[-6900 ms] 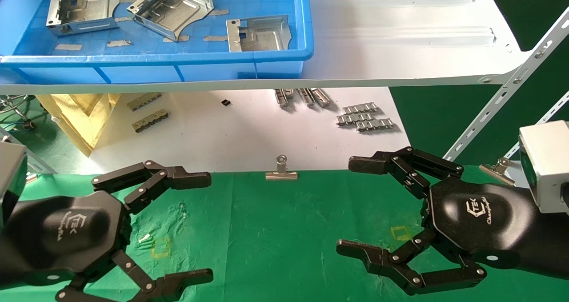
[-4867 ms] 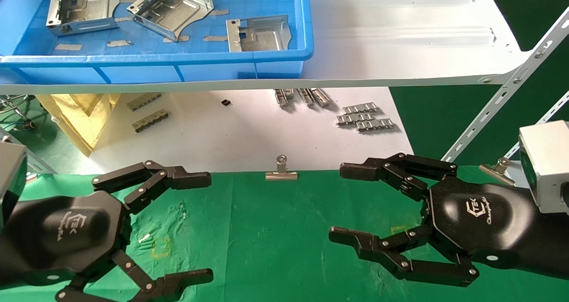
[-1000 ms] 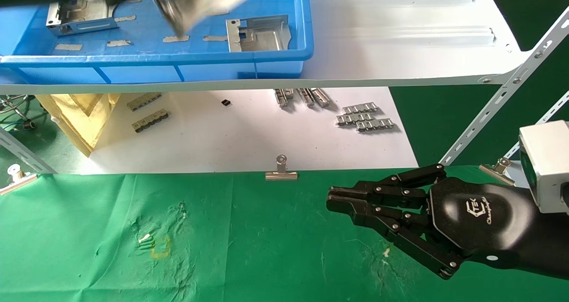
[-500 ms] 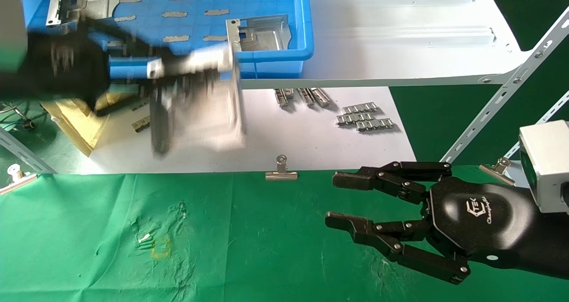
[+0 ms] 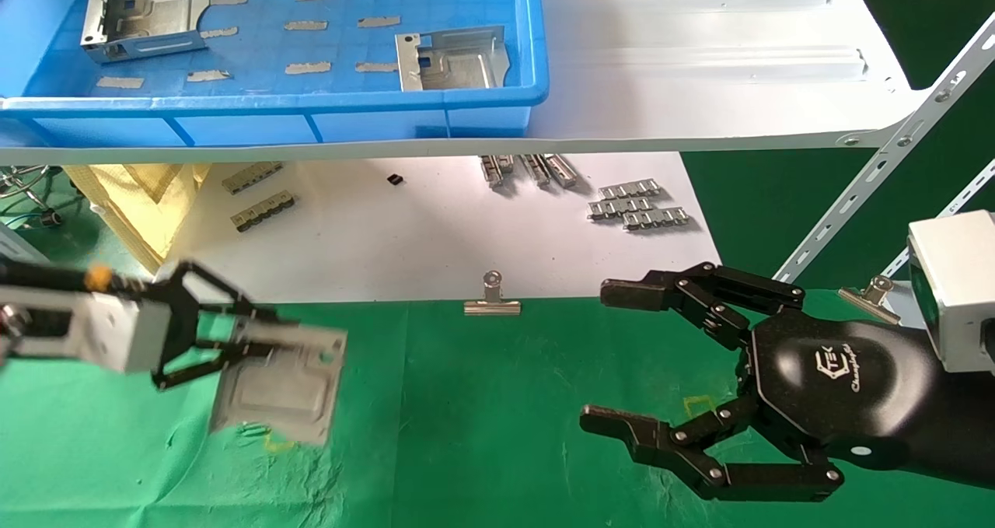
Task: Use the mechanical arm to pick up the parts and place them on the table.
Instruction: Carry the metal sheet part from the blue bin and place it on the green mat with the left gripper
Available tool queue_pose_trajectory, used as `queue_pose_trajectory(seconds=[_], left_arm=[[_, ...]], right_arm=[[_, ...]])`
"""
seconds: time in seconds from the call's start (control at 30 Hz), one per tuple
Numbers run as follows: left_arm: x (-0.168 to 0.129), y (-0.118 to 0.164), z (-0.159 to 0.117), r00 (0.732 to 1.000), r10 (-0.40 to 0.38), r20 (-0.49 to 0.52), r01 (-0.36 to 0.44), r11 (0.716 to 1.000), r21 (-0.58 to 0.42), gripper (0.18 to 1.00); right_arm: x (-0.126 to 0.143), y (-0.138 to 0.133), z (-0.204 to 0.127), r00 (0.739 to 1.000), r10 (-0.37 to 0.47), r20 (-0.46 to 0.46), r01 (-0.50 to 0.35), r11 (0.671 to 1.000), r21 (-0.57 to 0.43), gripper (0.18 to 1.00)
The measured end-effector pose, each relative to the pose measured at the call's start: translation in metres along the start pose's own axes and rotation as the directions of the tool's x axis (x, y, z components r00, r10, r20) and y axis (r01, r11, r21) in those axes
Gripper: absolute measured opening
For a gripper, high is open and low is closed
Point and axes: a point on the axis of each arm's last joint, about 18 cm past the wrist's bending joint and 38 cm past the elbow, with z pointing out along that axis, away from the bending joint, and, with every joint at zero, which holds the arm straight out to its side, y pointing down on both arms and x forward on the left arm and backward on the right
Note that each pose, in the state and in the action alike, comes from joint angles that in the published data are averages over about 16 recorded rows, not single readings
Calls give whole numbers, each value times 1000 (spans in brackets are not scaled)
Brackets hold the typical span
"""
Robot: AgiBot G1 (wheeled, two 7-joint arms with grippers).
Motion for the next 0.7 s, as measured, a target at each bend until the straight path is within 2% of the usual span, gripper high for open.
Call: queue_pose_trajectory(seconds=[0.2,0.4,0.7], left_arm=[[23,22,13,998,-1,-65,-1,999,-43,270],[35,34,21,997,-20,-77,16,998,-56,270],[41,44,24,997,-43,-66,38,996,-77,282]], right_arm=[[0,0,0,1000,0,0,0,1000,0,885],[0,0,0,1000,0,0,0,1000,0,952],[0,0,0,1000,0,0,0,1000,0,992]])
